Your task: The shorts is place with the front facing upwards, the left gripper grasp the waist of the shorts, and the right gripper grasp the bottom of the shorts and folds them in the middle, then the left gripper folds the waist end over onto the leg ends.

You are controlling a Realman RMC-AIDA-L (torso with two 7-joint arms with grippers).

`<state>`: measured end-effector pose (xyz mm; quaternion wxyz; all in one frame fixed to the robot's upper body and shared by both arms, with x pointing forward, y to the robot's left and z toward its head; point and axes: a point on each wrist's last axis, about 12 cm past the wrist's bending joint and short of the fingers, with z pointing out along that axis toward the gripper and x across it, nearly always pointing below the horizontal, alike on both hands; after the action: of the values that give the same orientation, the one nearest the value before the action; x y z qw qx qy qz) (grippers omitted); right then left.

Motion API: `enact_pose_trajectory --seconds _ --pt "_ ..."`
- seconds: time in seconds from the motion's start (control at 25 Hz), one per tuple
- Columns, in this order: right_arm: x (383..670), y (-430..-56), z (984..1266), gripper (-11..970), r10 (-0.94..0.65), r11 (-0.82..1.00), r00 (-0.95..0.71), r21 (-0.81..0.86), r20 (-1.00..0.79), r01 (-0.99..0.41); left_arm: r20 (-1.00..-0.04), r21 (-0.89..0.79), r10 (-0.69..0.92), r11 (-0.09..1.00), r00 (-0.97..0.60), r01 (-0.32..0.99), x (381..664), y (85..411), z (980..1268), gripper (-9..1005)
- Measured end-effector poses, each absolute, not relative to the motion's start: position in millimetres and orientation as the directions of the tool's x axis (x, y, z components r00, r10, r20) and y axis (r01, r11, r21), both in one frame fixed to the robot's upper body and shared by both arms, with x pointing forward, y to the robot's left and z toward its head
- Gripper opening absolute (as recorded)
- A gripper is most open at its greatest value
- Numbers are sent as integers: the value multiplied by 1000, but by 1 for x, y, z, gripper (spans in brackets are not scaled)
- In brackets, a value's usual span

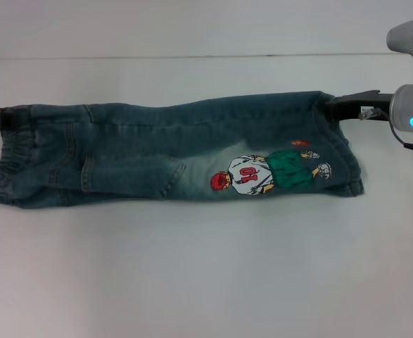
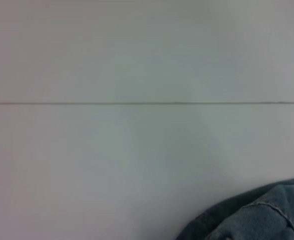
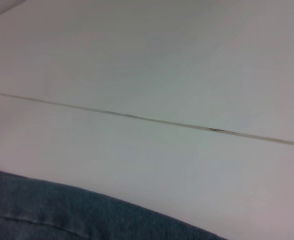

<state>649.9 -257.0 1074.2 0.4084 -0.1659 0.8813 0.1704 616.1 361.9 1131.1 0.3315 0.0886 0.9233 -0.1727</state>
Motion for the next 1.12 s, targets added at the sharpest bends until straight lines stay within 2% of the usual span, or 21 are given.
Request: enact_pose_trajectory --seconds 0.36,0.4,0.64,0.72,0.8,1.12 --pt "650 -253 1074 30 -142 885 -622 183 -770 -428 -616 -277 37 925 -787 260 614 363 1129 61" --pt "651 -253 1074 31 -141 885 -622 184 -770 -428 -615 -277 37 925 -788 260 614 363 1128 95" --pt "649 -255 1074 230 -127 888 -625 192 -770 -418 -604 -285 23 927 -796 243 611 365 1126 309" --pt "649 -256 1073 466 -123 889 -626 195 -770 -414 -602 -288 16 928 -799 235 611 366 1125 403" --pt "649 -258 1073 541 -114 891 -628 200 -770 -407 -599 -288 8 931 -801 225 609 368 1125 497" --pt "648 -262 1079 866 -61 881 -622 251 -780 -401 -587 -291 3 932 -809 215 605 375 1130 756"
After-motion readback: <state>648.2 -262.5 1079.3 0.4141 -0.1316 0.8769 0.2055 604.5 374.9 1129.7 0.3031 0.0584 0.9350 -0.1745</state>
